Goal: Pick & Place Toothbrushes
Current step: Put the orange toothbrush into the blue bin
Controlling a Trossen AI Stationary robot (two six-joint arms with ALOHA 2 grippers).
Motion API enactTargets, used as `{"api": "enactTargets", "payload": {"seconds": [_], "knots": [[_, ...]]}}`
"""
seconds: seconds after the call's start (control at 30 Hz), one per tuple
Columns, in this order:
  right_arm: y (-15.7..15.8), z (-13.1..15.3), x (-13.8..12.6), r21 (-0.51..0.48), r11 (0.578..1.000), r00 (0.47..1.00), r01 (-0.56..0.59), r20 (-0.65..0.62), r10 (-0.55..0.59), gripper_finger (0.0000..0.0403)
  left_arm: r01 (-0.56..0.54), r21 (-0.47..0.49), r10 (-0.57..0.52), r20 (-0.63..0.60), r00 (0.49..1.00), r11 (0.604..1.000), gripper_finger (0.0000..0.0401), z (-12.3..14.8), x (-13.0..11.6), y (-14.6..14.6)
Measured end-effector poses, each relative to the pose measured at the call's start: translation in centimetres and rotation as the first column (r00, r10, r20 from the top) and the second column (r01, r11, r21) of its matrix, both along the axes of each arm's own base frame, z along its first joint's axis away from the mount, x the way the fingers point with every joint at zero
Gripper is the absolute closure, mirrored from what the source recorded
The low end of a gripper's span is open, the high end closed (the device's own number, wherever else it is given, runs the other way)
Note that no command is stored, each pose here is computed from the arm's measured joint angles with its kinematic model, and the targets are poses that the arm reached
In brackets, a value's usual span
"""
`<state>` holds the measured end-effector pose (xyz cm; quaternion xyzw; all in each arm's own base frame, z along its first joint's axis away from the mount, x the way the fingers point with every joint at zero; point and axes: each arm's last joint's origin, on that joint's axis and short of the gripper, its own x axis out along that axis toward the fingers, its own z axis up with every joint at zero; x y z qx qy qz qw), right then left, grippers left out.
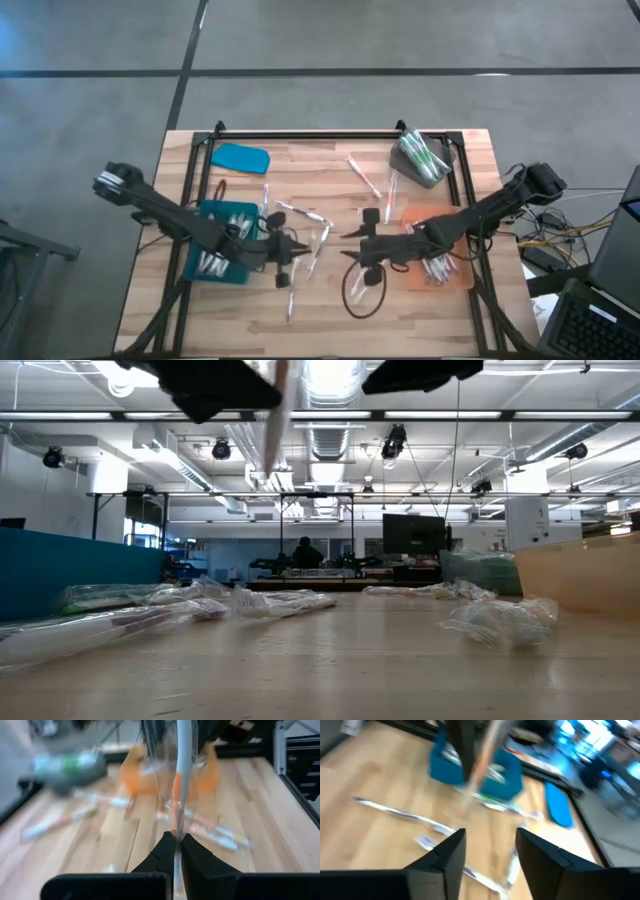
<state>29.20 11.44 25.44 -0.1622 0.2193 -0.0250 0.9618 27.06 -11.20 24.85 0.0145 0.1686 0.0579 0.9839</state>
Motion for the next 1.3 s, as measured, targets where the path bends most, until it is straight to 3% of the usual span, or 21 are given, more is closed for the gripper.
{"api": "enactTargets", "payload": {"seconds": [0.27, 0.47, 0.77, 1.03, 1.3], "knots": [[-1.2, -0.6, -0.3, 0.009, 0.986, 0.985, 0.166, -0.045, -0.165, 0.0183, -0.173, -0.221, 0.148, -0.123, 0.981, 0.96, 0.0388, 2.0, -4.9, 1.6], [-2.3, -1.3, -0.4, 0.044, 0.968, 0.964, 0.247, -0.109, -0.241, 0.0158, -0.304, -0.363, 0.242, -0.206, 0.948, 0.881, 0.0389, 3.8, -8.5, 2.9], [-3.3, -1.8, -0.5, 0.065, 0.95, 0.945, 0.306, -0.144, -0.294, 0.013, -0.603, -0.336, 0.362, -0.56, 0.745, 0.723, 0.0389, 3.8, -12.4, 4.6], [-3.2, -1.8, -0.4, 0.065, 0.95, 0.945, 0.306, -0.145, -0.294, 0.0113, -0.723, -0.252, 0.352, -0.741, 0.572, 0.643, 0.0389, 3.0, -14.2, 5.1], [-3.2, -1.9, -0.5, 0.064, 0.95, 0.944, 0.305, -0.147, -0.294, 0.0102, -0.782, -0.229, 0.351, -0.796, 0.493, 0.579, 0.0385, 2.5, -14.7, 5.2]]}}
